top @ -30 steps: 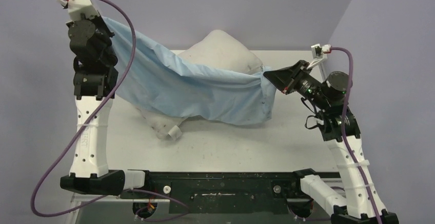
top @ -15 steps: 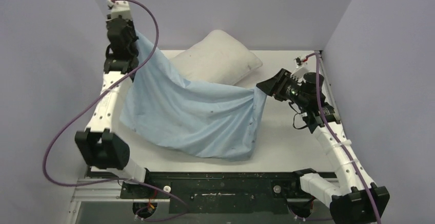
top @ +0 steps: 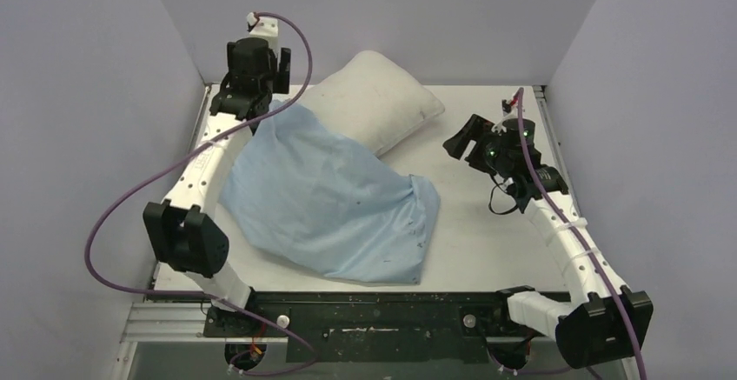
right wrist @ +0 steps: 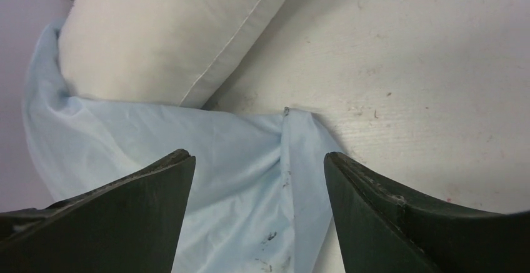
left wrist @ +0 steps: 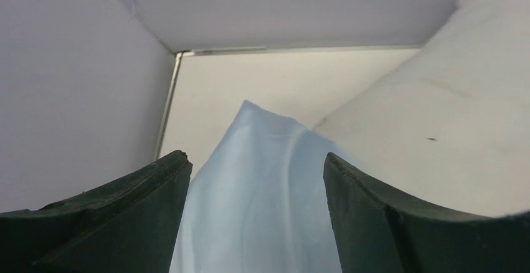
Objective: Put the pillow into the pillowcase
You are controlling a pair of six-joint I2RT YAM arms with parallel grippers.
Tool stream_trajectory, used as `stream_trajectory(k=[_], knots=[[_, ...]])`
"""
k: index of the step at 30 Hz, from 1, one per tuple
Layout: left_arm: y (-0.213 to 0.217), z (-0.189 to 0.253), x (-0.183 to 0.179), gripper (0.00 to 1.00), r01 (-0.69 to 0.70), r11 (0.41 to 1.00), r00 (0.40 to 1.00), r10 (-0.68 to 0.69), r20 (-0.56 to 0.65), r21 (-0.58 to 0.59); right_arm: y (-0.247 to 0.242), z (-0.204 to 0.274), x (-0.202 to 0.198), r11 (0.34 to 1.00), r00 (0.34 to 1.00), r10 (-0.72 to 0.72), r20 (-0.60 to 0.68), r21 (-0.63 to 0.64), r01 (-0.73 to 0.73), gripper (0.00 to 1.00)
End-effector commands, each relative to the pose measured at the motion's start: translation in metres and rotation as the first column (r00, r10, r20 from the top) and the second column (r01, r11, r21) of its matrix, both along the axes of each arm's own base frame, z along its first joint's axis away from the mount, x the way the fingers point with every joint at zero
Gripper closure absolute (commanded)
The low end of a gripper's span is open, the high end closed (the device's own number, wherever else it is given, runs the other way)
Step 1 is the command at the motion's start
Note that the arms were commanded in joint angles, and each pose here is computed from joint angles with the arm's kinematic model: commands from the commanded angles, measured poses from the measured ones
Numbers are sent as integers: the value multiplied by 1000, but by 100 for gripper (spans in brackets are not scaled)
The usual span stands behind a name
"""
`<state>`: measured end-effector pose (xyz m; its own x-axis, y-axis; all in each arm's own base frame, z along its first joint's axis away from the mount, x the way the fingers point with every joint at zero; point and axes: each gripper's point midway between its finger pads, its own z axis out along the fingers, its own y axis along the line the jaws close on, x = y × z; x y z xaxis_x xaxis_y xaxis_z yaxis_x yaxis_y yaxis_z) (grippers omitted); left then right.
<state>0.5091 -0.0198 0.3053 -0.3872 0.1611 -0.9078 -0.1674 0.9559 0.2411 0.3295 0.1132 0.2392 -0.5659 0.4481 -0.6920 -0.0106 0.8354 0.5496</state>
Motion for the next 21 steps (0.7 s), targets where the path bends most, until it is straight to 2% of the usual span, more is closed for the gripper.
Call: stream_trajectory(k=[1,5,8,13,17,21], knots=[[-38,61,-48,24,116,983,987,-98,130,-140,-2,-20,20,997,999,-35,-33,-72,32,25],[-60,23,-73,25,200,938,978,-173,119,-283,28,-56,30,985,995,8,-103,-169,-25,28],[-62,-8,-80,25,192,908,981,-168,96,-372,45,-82,41,954,989,6,-149,-295,-50,31],[-58,-59,-81,28,137,823,988,-152,18,-552,62,-120,56,880,982,-33,-187,-472,-61,37],[-34,-92,-81,29,30,777,996,-78,-48,-629,67,-140,65,830,978,-47,-203,-552,-75,43],[-24,-110,-85,29,-15,776,996,-45,-79,-631,71,-156,70,796,972,-47,-229,-597,-102,45]])
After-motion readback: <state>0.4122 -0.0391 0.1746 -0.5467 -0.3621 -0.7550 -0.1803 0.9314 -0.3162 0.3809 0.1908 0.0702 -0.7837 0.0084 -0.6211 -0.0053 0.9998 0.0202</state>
